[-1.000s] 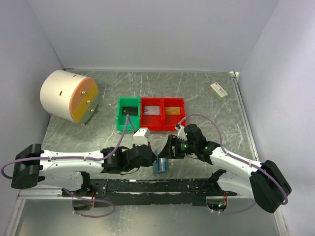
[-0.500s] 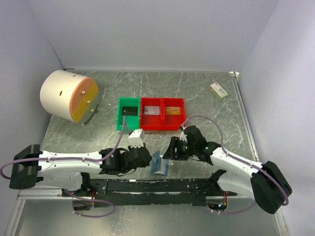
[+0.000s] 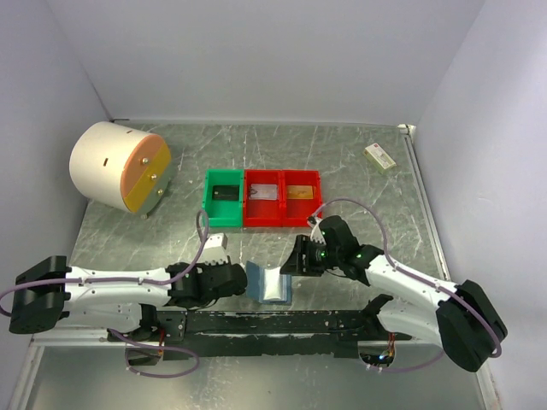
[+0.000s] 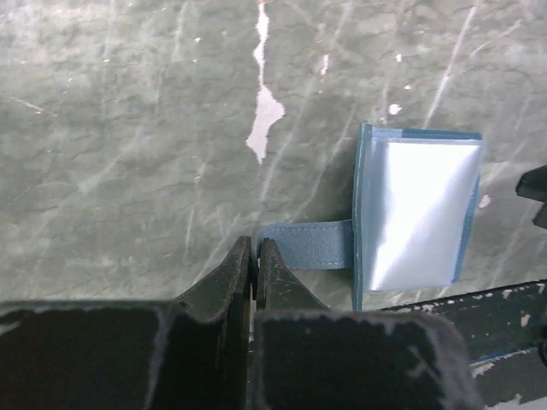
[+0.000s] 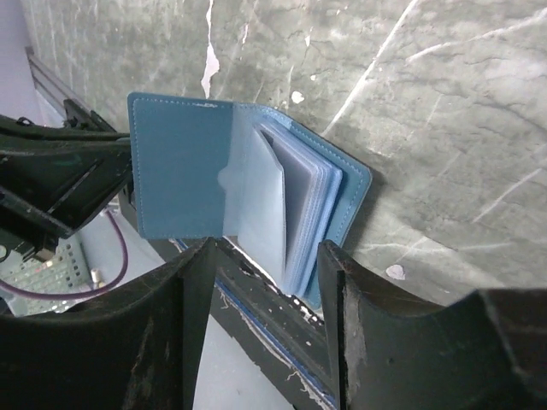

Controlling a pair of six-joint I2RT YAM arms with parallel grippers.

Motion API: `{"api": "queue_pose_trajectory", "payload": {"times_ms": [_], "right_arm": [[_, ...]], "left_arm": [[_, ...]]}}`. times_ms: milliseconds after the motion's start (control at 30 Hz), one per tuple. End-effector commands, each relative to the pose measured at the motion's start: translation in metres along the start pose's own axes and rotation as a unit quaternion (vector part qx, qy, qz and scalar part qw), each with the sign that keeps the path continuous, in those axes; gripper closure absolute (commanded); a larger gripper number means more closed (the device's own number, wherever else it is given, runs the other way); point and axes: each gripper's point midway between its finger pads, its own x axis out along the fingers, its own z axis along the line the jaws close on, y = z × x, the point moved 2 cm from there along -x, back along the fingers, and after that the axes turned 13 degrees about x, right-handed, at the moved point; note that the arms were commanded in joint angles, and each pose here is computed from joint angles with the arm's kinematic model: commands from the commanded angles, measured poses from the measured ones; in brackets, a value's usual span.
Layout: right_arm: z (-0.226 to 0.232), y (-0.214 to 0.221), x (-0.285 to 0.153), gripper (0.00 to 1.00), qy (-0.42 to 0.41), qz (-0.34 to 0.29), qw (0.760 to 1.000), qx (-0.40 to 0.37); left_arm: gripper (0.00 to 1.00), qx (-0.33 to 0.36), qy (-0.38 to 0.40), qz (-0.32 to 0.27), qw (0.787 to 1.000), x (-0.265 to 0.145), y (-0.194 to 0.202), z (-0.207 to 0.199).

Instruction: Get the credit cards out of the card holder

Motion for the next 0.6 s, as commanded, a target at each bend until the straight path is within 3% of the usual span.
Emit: {"api": "queue_pose_trajectory", "payload": {"times_ms": [0, 267, 567], "right_arm": [[0.011, 0.004, 0.003, 0.50, -0.034, 0.022, 0.999, 0.000], [0.015, 0.007, 0.005, 0.57, -0.048, 0.034, 0.998, -0.003], [0.006, 0.004, 0.020, 0.57, -0.026, 0.049, 0.998, 0.013]], "left_arm": [[0.93, -0.005, -0.031, 0.006, 0.999, 0.003, 0.006, 0.016], [0.93, 0.002, -0.021, 0.010, 1.000, 0.007, 0.008, 0.007], [0.93, 0.019, -0.044, 0.018, 0.999, 0.009, 0.007, 0.006]]}}
